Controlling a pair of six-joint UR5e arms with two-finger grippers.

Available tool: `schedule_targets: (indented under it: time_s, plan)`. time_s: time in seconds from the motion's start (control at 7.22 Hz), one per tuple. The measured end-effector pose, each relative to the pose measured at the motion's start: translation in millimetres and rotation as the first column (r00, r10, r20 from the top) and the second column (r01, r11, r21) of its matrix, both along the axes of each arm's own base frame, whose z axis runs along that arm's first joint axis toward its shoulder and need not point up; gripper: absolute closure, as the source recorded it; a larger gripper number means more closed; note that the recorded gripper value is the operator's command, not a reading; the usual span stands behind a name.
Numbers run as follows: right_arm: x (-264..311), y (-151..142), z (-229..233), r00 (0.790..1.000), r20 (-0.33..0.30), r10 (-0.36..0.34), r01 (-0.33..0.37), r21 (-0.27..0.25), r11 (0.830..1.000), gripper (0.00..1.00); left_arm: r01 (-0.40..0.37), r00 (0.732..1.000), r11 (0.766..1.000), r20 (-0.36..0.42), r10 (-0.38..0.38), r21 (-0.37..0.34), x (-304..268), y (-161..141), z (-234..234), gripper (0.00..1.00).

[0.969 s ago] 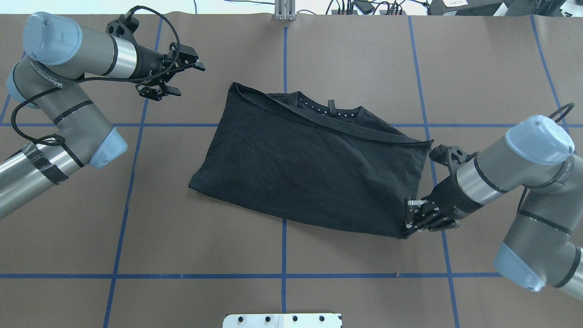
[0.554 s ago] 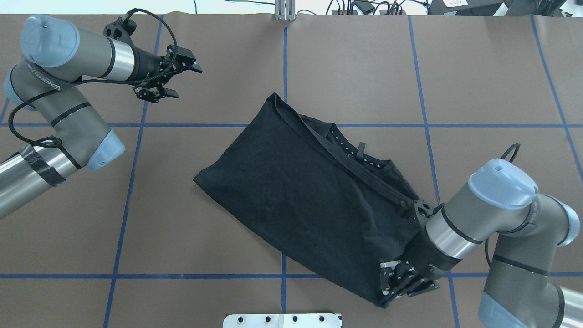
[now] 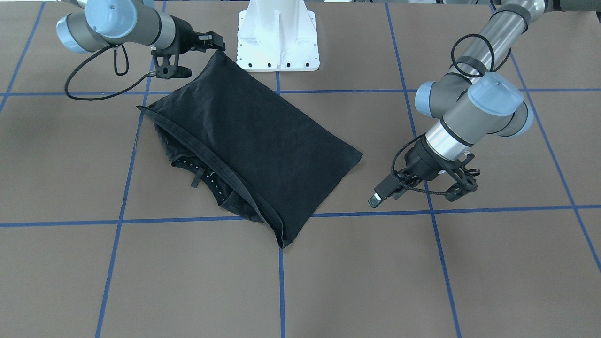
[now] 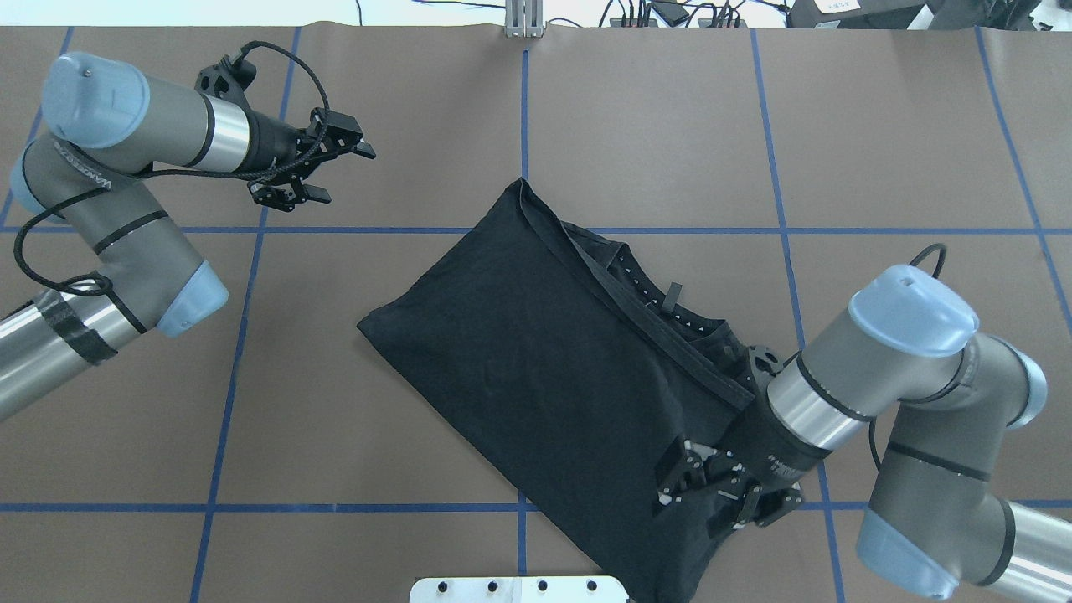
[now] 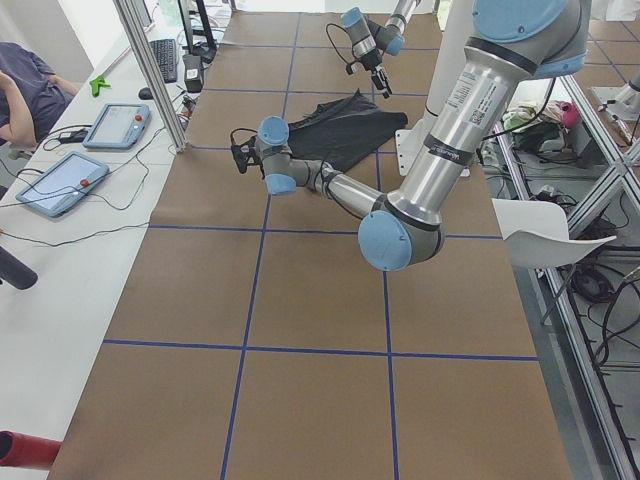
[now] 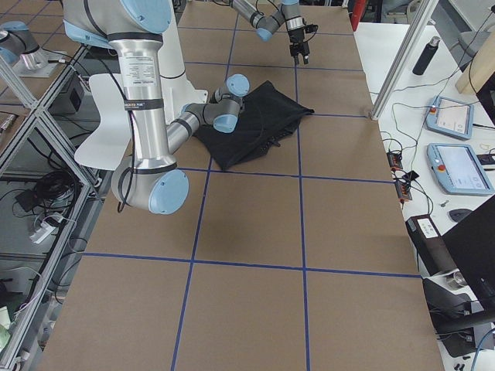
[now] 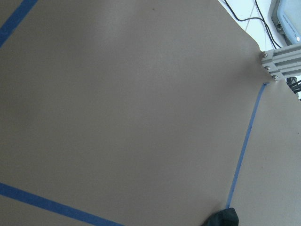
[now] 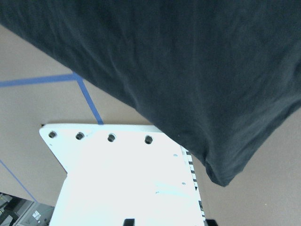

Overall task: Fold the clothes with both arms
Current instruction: 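Move the left gripper to the shirt's far corner while the right gripper releases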

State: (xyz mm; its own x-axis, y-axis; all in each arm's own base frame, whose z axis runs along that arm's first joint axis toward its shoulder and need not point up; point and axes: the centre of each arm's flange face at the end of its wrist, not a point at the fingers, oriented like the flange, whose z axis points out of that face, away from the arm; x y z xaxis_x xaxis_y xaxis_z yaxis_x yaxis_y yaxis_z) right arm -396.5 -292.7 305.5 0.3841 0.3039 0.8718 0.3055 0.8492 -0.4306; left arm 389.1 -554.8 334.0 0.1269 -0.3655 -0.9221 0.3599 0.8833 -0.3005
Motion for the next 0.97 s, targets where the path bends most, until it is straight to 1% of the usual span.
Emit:
schedule_targets:
  time_s: [0.14, 0.28, 0.42, 0.55, 0.69, 0.83, 0.97]
  plan:
    - [21, -29, 1, 0.997, -0.002, 0.074, -0.074, 0.002, 0.997, 0.0, -0.038, 0.999, 0.999, -0.005, 0.038, 0.004, 8, 32, 6, 0.0]
    - [40, -52, 1, 0.989, -0.001, 0.146, -0.146, 0.012, 0.989, 0.0, -0.076, 0.997, 0.997, -0.004, 0.076, 0.002, 14, 70, 17, 0.01]
    - [53, -69, -1, 0.978, 0.001, 0.208, -0.208, 0.027, 0.978, 0.0, -0.093, 0.996, 0.996, 0.003, 0.093, -0.011, 23, 108, 29, 0.01]
    - [61, -81, -4, 0.968, 0.005, 0.25, -0.25, 0.038, 0.968, 0.0, -0.093, 0.996, 0.995, 0.01, 0.093, -0.039, 39, 140, 38, 0.01]
    - [66, -87, -6, 0.962, 0.009, 0.271, -0.272, 0.044, 0.961, 0.0, -0.094, 0.995, 0.993, 0.014, 0.096, -0.065, 54, 160, 42, 0.01]
    - [68, -90, -8, 0.959, 0.012, 0.282, -0.282, 0.047, 0.958, 0.0, -0.096, 0.995, 0.992, 0.019, 0.098, -0.082, 63, 168, 43, 0.02]
    - [69, -92, -10, 0.958, 0.016, 0.287, -0.287, 0.049, 0.957, 0.0, -0.096, 0.995, 0.991, 0.028, 0.099, -0.094, 72, 167, 40, 0.03]
